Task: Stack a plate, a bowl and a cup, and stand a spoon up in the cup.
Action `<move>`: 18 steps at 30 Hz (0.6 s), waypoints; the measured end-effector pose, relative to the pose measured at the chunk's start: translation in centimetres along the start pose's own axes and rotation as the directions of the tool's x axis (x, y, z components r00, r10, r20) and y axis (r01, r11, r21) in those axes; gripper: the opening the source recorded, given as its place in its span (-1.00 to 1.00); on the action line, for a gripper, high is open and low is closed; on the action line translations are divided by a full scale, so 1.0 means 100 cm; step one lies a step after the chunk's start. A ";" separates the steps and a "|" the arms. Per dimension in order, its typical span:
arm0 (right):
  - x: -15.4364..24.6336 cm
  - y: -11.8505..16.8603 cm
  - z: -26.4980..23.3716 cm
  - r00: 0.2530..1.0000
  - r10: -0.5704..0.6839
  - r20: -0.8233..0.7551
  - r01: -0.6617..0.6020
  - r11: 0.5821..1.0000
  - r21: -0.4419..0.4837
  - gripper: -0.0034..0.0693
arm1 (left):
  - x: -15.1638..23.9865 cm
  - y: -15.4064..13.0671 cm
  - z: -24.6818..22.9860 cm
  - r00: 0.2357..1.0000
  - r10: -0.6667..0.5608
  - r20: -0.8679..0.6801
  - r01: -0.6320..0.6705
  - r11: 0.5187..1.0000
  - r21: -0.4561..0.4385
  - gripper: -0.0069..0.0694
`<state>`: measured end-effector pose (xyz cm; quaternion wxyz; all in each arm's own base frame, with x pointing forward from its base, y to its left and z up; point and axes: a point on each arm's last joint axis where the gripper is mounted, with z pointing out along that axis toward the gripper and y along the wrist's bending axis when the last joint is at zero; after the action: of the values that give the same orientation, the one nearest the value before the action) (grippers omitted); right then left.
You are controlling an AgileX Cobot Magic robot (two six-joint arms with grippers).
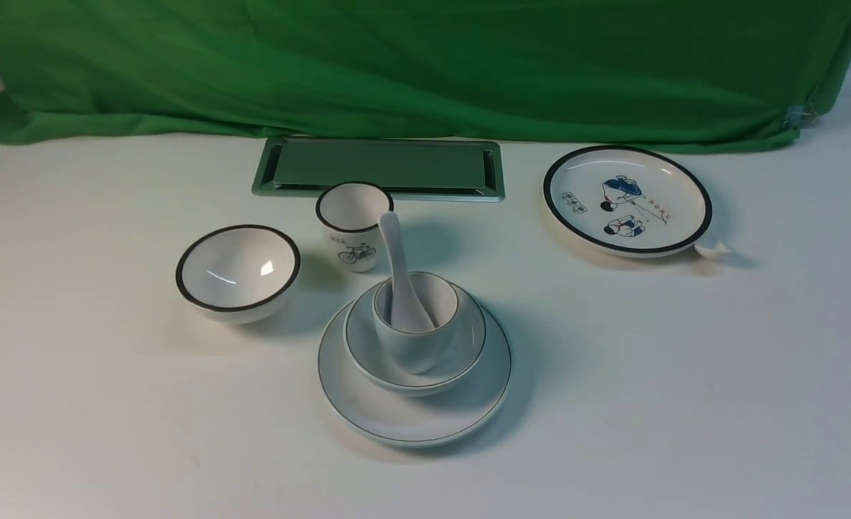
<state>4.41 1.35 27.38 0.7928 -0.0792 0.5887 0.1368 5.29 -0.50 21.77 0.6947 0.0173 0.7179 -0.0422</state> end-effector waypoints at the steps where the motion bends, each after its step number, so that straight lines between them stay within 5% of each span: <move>1: 0.000 0.000 0.000 1.000 0.000 0.000 0.000 1.000 0.000 -0.44 | 0.002 0.001 0.000 1.000 0.001 -0.004 -0.001 1.000 -0.010 -0.81; 6: 0.000 0.000 0.000 1.000 0.000 0.000 0.000 1.000 0.000 -0.41 | 0.026 0.004 0.003 0.995 0.008 -0.103 -0.014 0.999 -0.052 -0.81; 18: 0.000 0.000 0.000 1.000 0.000 0.000 0.000 1.000 0.000 -0.35 | 0.018 0.004 0.004 1.000 0.026 -0.011 -0.027 0.998 -0.057 -0.81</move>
<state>4.41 1.35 27.38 0.7928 -0.0792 0.5887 0.1368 5.65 -0.18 19.99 0.6918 0.0071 0.7220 -0.0122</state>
